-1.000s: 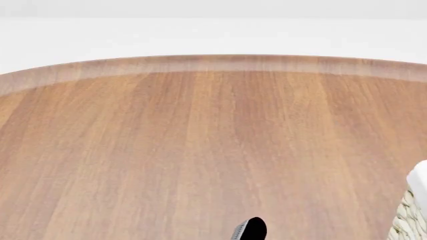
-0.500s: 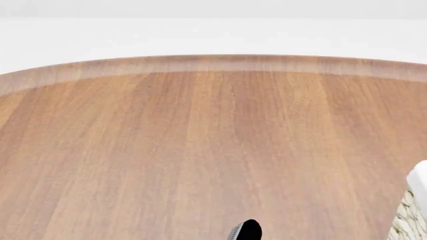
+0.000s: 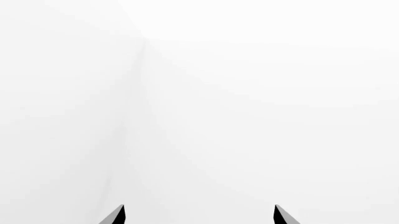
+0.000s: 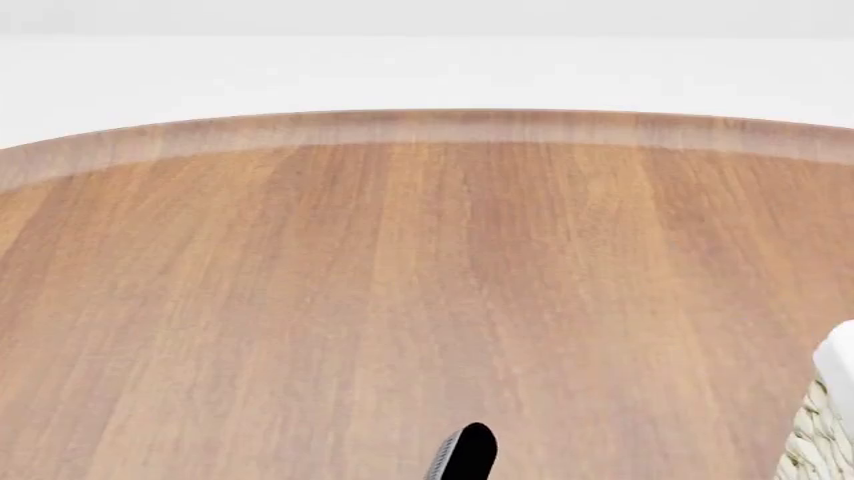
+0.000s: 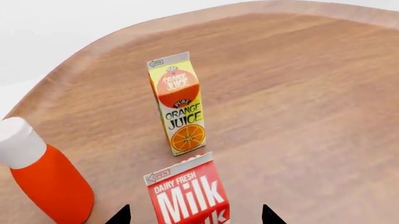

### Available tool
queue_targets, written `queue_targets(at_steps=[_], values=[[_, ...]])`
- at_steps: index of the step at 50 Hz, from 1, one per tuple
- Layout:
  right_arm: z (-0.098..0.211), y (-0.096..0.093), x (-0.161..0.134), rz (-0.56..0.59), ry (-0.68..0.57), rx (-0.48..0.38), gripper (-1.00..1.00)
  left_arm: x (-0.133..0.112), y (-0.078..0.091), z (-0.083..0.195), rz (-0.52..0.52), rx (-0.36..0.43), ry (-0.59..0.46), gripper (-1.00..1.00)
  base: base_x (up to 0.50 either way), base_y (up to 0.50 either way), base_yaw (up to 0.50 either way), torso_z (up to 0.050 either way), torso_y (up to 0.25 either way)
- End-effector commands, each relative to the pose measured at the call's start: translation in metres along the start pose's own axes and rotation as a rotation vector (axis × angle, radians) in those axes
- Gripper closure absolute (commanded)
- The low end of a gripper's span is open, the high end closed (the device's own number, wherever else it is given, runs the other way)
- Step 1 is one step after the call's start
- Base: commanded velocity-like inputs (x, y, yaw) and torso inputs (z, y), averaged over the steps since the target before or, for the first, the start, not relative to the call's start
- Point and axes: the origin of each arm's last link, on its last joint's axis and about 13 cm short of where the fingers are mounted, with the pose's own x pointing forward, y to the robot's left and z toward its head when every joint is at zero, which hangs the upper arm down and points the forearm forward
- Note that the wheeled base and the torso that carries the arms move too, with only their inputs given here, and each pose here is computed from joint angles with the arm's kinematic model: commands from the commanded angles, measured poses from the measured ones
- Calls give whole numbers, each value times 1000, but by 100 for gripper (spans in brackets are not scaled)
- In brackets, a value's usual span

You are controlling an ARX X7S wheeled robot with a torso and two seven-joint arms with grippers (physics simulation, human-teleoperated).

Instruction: Pick the milk and place it in the basket.

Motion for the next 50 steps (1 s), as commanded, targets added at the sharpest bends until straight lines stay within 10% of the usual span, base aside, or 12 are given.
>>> queue_targets(at_steps=[1,47,48,50], values=[[-1,-17,17,59,0,11,-100,0,6,0,42,5,-24,-100,0,0,0,0,0],[-36,-38,60,187,75,99,-100,0,6,-2,40,5,-21,-100,0,0,0,0,0],[-37,-37,60,188,74,97,100,0,6,-3,40,4,-21,-100,0,0,0,0,0],[-36,-36,60,190,70,89,100,0,6,-3,38,3,-21,-100,0,0,0,0,0]])
